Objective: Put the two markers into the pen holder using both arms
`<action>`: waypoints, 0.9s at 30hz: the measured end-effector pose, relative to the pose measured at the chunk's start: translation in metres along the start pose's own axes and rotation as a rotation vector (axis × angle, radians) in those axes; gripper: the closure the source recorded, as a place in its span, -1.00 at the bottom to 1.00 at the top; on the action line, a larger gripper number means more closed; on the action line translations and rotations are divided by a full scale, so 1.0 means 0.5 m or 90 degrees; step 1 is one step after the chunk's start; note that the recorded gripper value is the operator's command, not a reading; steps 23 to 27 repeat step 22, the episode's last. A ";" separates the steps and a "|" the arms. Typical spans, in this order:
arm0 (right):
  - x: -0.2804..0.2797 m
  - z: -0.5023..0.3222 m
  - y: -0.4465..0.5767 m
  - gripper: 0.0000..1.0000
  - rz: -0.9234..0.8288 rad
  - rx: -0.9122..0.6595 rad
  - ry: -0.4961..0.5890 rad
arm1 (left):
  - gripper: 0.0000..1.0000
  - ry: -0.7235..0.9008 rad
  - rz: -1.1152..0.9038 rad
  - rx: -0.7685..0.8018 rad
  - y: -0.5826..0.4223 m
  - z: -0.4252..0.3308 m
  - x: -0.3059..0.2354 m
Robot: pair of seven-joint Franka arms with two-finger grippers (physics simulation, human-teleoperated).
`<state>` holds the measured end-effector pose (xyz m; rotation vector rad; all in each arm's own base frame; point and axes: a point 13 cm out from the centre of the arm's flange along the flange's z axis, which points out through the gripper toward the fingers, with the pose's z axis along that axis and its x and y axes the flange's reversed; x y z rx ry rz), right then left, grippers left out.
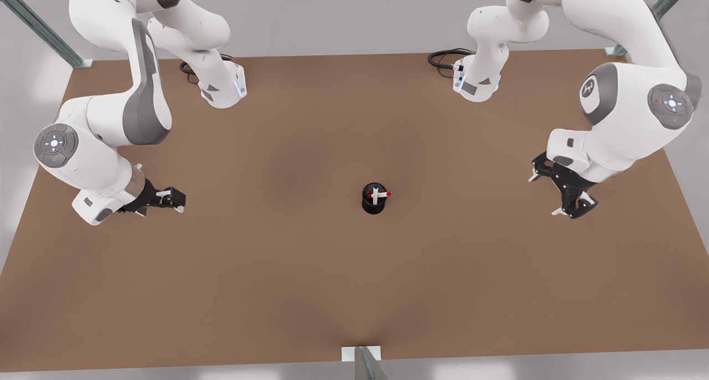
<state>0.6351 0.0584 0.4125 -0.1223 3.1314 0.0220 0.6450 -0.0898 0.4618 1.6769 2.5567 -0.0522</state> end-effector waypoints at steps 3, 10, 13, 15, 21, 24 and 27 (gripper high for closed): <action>0.000 0.000 0.000 -1.00 0.000 0.000 0.000 | -1.00 0.026 -0.113 0.003 0.008 0.016 0.016; 0.000 0.000 0.002 -1.00 -0.002 0.000 0.000 | -1.00 0.042 -0.313 0.000 0.002 0.014 0.026; 0.000 0.000 0.002 -1.00 -0.001 0.000 0.000 | -1.00 0.044 -0.377 -0.001 -0.001 0.014 0.025; -0.002 -0.003 -0.002 -1.00 0.000 0.000 -0.002 | -1.00 0.045 -0.416 -0.001 -0.002 0.015 0.025; -0.013 -0.010 -0.007 -1.00 0.002 0.001 -0.009 | -1.00 0.046 -0.510 -0.004 -0.002 0.015 0.028; -0.013 -0.009 -0.007 -1.00 0.002 0.001 -0.009 | -1.00 0.047 -0.524 -0.004 -0.002 0.015 0.028; -0.013 -0.009 -0.007 -1.00 0.002 0.001 -0.009 | -1.00 0.047 -0.524 -0.004 -0.002 0.015 0.028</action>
